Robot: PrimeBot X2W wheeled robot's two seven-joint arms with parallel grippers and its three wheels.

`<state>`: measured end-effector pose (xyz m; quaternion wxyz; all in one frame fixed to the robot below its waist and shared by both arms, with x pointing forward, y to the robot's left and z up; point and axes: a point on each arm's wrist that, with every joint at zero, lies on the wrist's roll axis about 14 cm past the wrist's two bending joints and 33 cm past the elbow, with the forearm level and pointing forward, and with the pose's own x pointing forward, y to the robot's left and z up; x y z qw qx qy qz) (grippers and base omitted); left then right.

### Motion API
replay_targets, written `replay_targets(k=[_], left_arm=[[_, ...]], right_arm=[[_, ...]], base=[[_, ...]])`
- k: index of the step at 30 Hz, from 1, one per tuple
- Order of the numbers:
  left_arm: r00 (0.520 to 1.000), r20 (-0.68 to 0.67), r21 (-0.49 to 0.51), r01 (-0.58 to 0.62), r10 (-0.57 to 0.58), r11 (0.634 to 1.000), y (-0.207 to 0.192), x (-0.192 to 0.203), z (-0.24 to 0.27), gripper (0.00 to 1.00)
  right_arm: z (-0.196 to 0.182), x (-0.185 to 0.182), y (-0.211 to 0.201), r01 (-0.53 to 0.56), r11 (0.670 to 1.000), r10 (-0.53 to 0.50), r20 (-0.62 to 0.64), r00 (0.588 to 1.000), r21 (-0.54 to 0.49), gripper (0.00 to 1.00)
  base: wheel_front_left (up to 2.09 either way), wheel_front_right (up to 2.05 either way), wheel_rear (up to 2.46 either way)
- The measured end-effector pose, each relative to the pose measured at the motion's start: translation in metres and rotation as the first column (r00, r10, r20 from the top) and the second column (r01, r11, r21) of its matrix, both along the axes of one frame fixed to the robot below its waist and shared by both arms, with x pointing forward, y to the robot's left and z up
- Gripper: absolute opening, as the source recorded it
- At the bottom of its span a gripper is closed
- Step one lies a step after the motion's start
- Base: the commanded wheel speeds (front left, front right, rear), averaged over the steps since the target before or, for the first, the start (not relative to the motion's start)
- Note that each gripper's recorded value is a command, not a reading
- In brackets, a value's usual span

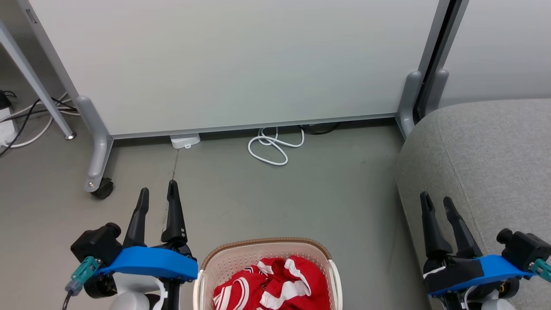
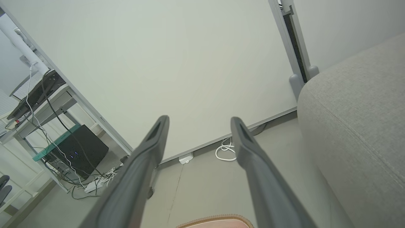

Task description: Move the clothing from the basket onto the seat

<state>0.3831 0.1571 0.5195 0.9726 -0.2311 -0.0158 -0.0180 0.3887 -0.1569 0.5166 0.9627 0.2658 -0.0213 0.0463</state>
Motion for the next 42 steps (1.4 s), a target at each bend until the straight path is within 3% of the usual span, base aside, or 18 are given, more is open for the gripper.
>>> replay_targets(k=[17,42], left_arm=[[1.0,0.029,0.182,0.003,-0.009,0.983,-0.0027,-0.0023,-0.0002,1.0],[0.997,0.08,0.368,-0.007,-0.024,0.93,-0.0028,-0.0051,0.0041,1.0]], right_arm=[[0.0013,0.0019,-0.0021,0.011,0.984,-0.005,0.035,0.999,-0.18,1.0],[0.003,0.0022,-0.0014,0.019,0.923,0.012,0.079,0.997,-0.385,1.0]], base=[[0.0,0.0,0.0],[0.0,0.0,0.0]])
